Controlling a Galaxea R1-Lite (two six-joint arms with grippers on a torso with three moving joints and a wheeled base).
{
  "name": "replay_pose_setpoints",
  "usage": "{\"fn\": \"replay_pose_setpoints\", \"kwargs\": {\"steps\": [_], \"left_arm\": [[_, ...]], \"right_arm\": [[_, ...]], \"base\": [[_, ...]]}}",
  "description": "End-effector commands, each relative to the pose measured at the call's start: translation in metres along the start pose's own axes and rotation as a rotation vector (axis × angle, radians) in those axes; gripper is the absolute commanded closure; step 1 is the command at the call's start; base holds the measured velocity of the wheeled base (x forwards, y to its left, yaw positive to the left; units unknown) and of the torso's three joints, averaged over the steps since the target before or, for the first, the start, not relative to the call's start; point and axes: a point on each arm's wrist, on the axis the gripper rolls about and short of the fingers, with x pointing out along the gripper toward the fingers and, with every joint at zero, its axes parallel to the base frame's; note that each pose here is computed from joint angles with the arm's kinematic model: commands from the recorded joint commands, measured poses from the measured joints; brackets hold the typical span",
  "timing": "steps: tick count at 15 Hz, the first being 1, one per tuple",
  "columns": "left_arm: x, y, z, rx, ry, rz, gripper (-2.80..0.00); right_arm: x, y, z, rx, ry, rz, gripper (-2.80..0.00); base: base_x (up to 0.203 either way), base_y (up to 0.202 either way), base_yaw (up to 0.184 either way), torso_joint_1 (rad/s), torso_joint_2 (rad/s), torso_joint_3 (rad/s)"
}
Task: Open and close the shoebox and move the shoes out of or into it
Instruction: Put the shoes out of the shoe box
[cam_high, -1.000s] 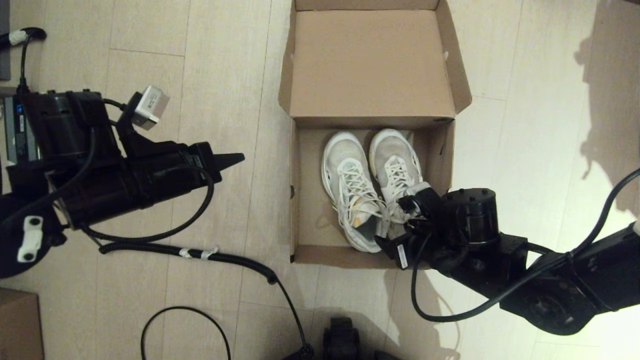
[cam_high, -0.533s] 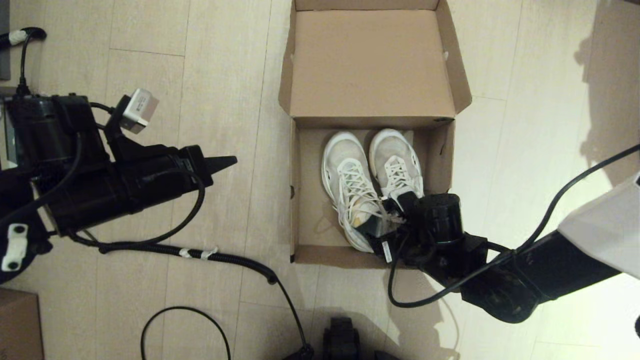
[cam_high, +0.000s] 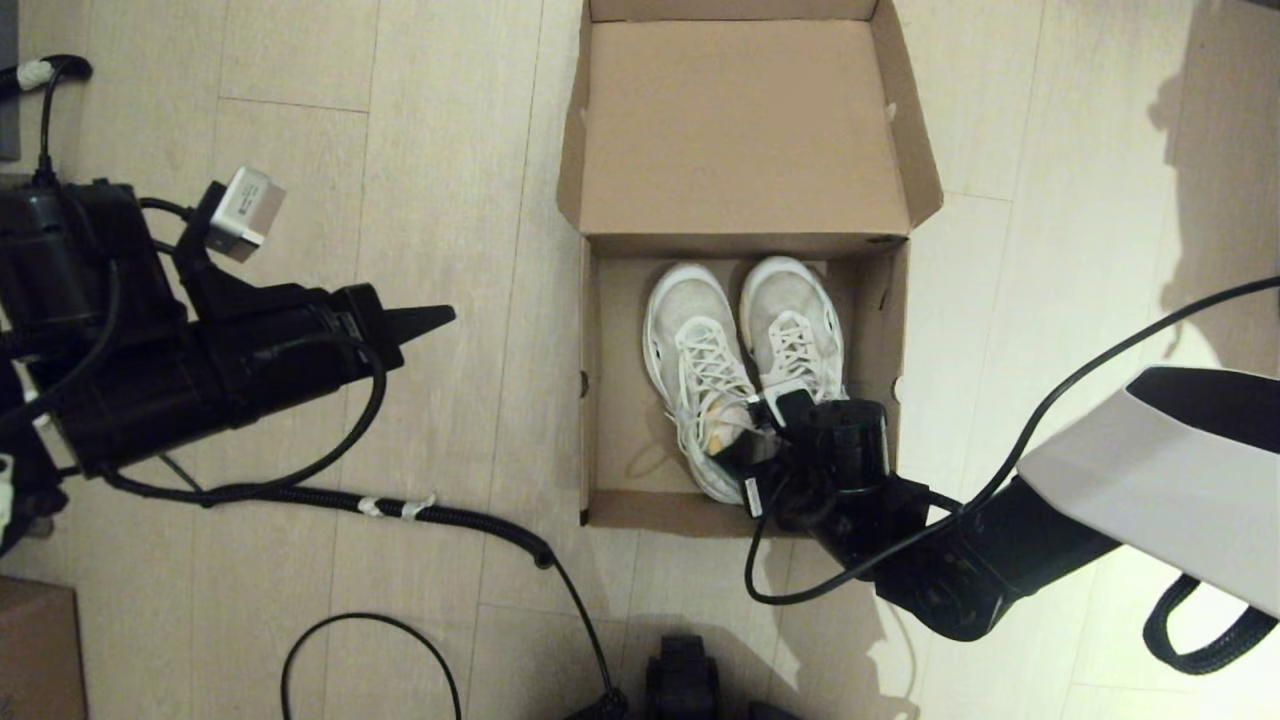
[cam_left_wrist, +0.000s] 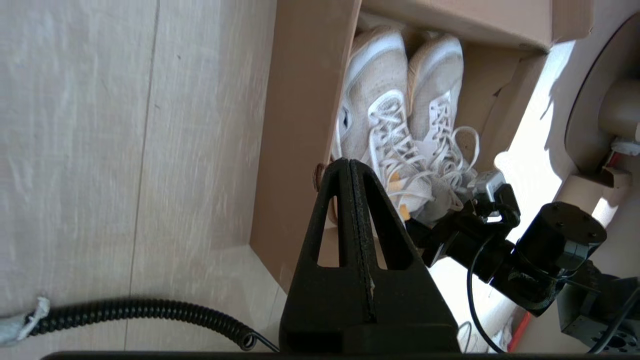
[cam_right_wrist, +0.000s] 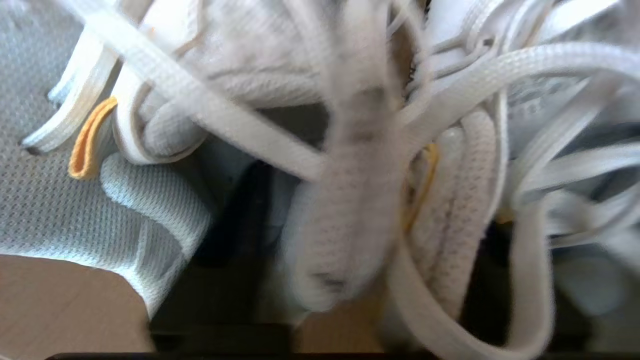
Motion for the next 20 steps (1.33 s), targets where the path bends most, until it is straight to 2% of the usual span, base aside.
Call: {"fn": "replay_pose_setpoints", "kwargs": {"steps": [1,3,5,10,13,17,18,20], "left_arm": [[-0.01,-0.003,0.008,0.01,-0.036,-0.007,0.0],[-0.018,-0.007,0.014,0.015,-0.058,-0.011,0.0],[-0.026,-0.007,0.015,0.015,-0.07,-0.005,0.0],[-0.029,-0.008,0.017,0.017,-0.077,-0.006,0.0],[-0.035,-0.01,0.017,0.017,-0.076,-0.009,0.0],[-0.029,0.0,-0.009,-0.018,0.024,0.023,0.0],[-0.029,0.001,-0.014,-0.024,0.038,0.029,0.0],[-0.031,0.003,-0.021,-0.031,0.059,0.038,0.0]], "right_arm": [[-0.004,-0.002,0.009,0.009,-0.03,-0.002,0.0],[-0.021,-0.008,0.032,0.03,-0.083,0.006,0.0],[-0.042,-0.016,0.052,0.064,-0.097,0.043,0.0],[-0.117,-0.035,0.088,0.224,-0.026,0.323,0.0],[-0.165,-0.053,0.109,0.3,-0.032,0.4,0.0],[-0.246,-0.087,0.132,0.318,-0.1,0.385,0.0],[-0.263,-0.097,0.136,0.32,-0.117,0.349,0.0],[-0.277,-0.12,0.139,0.327,-0.142,0.211,0.0]], "base": [[0.0,0.0,0.0,0.0,0.0,0.0],[0.0,0.0,0.0,0.0,0.0,0.0],[0.0,0.0,0.0,0.0,0.0,0.0],[0.0,0.0,0.0,0.0,0.0,0.0],[0.0,0.0,0.0,0.0,0.0,0.0],[0.0,0.0,0.0,0.0,0.0,0.0],[0.0,0.0,0.0,0.0,0.0,0.0],[0.0,0.0,0.0,0.0,0.0,0.0]]}}
